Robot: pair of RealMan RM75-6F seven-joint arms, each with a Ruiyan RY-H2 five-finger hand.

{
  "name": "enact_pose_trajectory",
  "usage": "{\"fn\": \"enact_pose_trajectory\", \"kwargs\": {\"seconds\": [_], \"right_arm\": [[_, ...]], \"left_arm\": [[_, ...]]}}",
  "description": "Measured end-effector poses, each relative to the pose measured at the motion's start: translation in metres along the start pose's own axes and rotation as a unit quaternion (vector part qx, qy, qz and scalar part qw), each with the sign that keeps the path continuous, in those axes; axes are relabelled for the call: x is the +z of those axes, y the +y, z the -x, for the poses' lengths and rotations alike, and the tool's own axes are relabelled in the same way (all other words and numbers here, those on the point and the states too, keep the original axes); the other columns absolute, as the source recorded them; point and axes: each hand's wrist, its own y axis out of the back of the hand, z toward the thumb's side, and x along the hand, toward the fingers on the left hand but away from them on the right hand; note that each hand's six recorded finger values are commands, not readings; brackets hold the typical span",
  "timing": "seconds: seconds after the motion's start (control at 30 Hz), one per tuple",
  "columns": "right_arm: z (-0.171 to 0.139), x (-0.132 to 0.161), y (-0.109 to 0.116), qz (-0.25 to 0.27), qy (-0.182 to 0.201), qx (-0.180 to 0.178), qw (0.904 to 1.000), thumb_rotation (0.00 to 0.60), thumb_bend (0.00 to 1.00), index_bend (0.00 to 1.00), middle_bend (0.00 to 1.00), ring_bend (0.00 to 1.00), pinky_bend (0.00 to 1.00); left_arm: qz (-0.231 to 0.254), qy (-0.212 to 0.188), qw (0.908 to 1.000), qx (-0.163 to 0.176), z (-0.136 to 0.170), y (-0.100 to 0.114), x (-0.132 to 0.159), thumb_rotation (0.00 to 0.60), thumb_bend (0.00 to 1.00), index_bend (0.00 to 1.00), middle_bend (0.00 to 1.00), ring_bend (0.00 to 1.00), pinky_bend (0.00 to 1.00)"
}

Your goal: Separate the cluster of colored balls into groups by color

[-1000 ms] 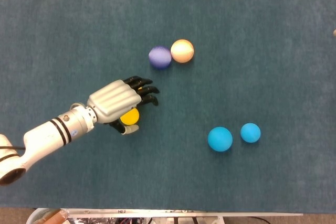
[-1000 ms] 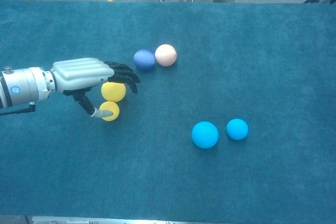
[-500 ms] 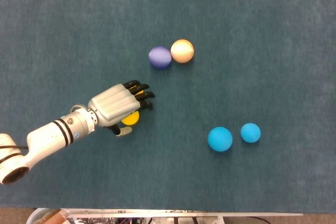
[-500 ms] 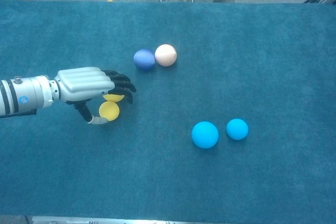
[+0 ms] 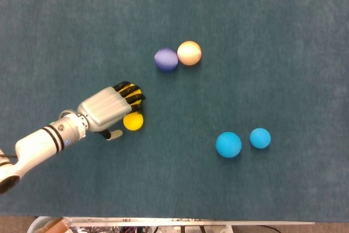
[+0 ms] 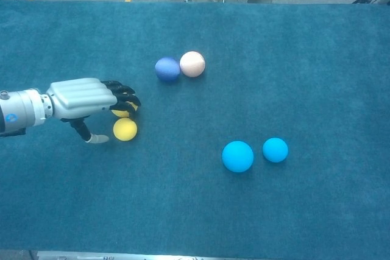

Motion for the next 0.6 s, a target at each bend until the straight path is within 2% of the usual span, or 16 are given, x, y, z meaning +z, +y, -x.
{"fn": "enact_pose_trajectory", "kwargs": {"seconds": [0.6], "right_arm": [[0.002,0.009,0.002,0.000,0.005,-0.001,1.0000,0.600,0.05,0.26,0.30,0.14,0.23]], "left_arm": [[0.008,0.061,0.9981,-0.002,0.032,-0.003,-0.040,0.537,0.30,0.28,0.12,0.03,0.08]]}}
